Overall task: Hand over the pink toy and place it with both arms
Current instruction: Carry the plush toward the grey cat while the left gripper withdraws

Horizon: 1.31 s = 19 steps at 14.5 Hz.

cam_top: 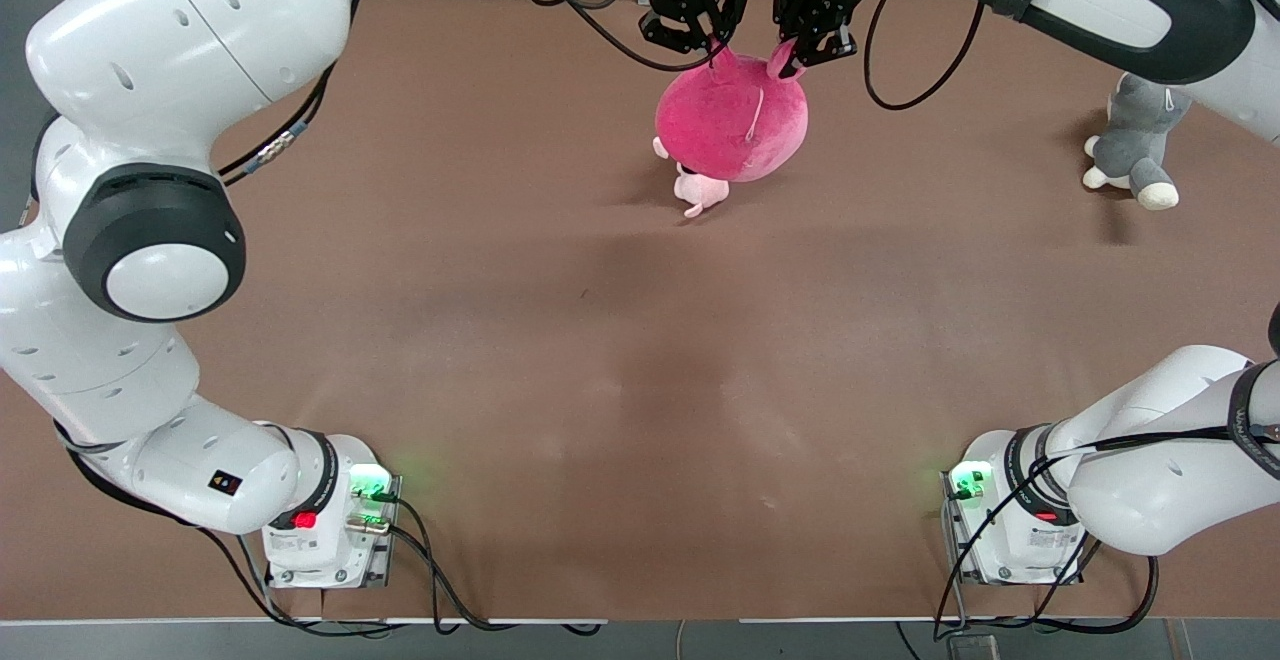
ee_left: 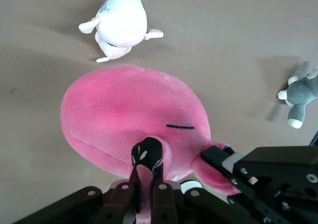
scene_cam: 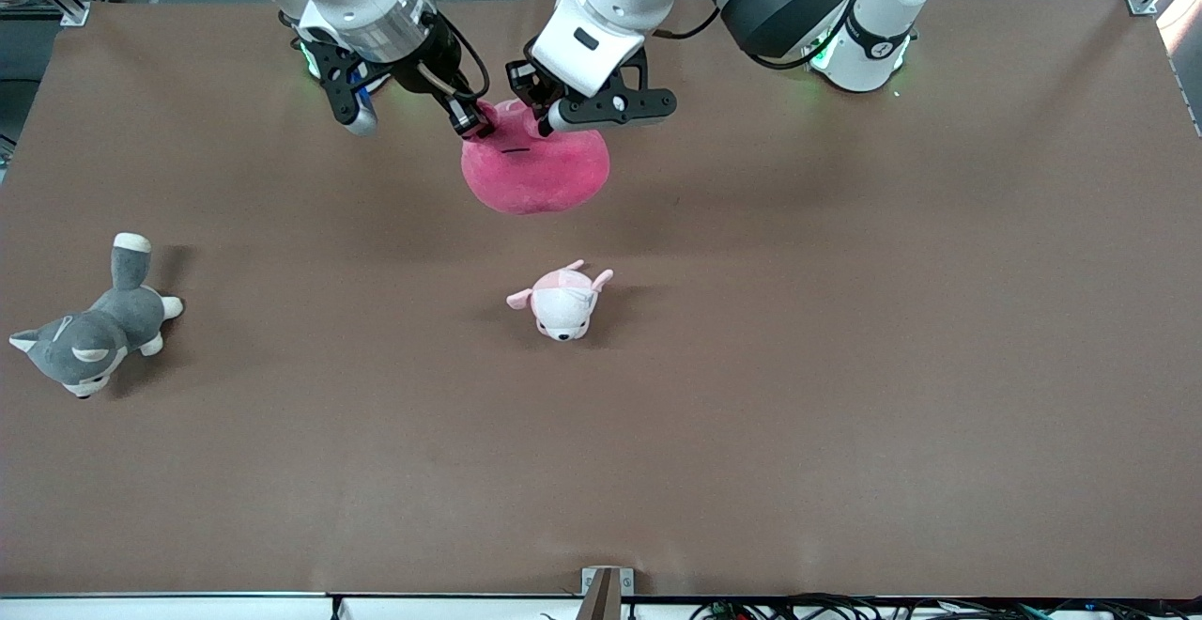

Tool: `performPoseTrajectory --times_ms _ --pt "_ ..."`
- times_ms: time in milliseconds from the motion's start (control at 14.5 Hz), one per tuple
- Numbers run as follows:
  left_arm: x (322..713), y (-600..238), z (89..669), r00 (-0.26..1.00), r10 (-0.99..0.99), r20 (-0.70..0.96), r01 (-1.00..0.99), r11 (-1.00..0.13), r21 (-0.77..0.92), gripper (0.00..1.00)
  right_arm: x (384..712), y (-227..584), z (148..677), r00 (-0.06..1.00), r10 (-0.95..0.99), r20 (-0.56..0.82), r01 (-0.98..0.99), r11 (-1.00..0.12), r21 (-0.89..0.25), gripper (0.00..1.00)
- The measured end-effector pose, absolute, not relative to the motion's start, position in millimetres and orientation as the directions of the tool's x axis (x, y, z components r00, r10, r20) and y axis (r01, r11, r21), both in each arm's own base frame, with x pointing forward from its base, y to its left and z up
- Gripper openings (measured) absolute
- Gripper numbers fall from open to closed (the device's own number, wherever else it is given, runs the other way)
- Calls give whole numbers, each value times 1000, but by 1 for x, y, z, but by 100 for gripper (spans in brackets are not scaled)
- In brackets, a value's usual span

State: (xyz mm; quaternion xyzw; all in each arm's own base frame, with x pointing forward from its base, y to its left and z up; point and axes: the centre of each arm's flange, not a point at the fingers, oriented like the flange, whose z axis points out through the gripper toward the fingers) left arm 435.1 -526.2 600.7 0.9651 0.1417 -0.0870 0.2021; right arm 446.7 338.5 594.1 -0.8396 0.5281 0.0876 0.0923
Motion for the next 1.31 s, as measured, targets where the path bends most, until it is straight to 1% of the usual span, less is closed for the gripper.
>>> performPoseTrajectory --times_ms 138,207,276,345,415,553,622,691,760,829,1036,1175,1313 --pt "435 -527 601 945 238 -224 309 -877 369 10 449 336 594 437 -866 -244 -898 -435 -67 16" --pt "435 -527 602 945 238 -223 309 -876 371 14 450 333 594 446 -861 -243 -894 -443 -71 16" --pt "435 -527 602 946 238 -222 308 -876 371 21 454 329 594 456 -856 -241 -889 -453 -75 16" --pt "435 -527 603 948 238 -213 304 -878 371 30 459 320 593 469 -851 -238 -882 -465 -77 16" --pt "435 -526 604 951 238 -195 296 -881 368 42 467 309 592 482 -844 -235 -875 -478 -80 16" --pt "434 -524 611 957 239 -166 285 -885 369 62 485 277 584 513 -828 -227 -857 -508 -83 16" --pt "431 -521 619 958 240 -155 281 -885 370 74 494 259 577 530 -818 -223 -846 -526 -81 16" --pt "427 -515 628 960 238 -148 277 -892 357 83 503 239 568 548 -807 -221 -834 -546 -77 16" --pt "421 -507 637 961 236 -143 271 -904 332 94 513 215 556 566 -794 -220 -821 -566 -69 16" --pt "416 -496 647 965 224 -134 256 -918 302 100 521 192 542 581 -783 -222 -809 -584 -60 16" --pt "410 -442 673 990 93 -111 112 -976 187 100 547 118 490 616 -753 -229 -779 -625 -40 16" --pt "416 -396 690 995 19 -100 33 -990 137 100 558 76 453 630 -739 -239 -765 -644 -26 14" --pt "421 -355 701 995 -37 -95 -28 -995 98 100 568 44 422 645 -722 -249 -748 -663 -14 14"
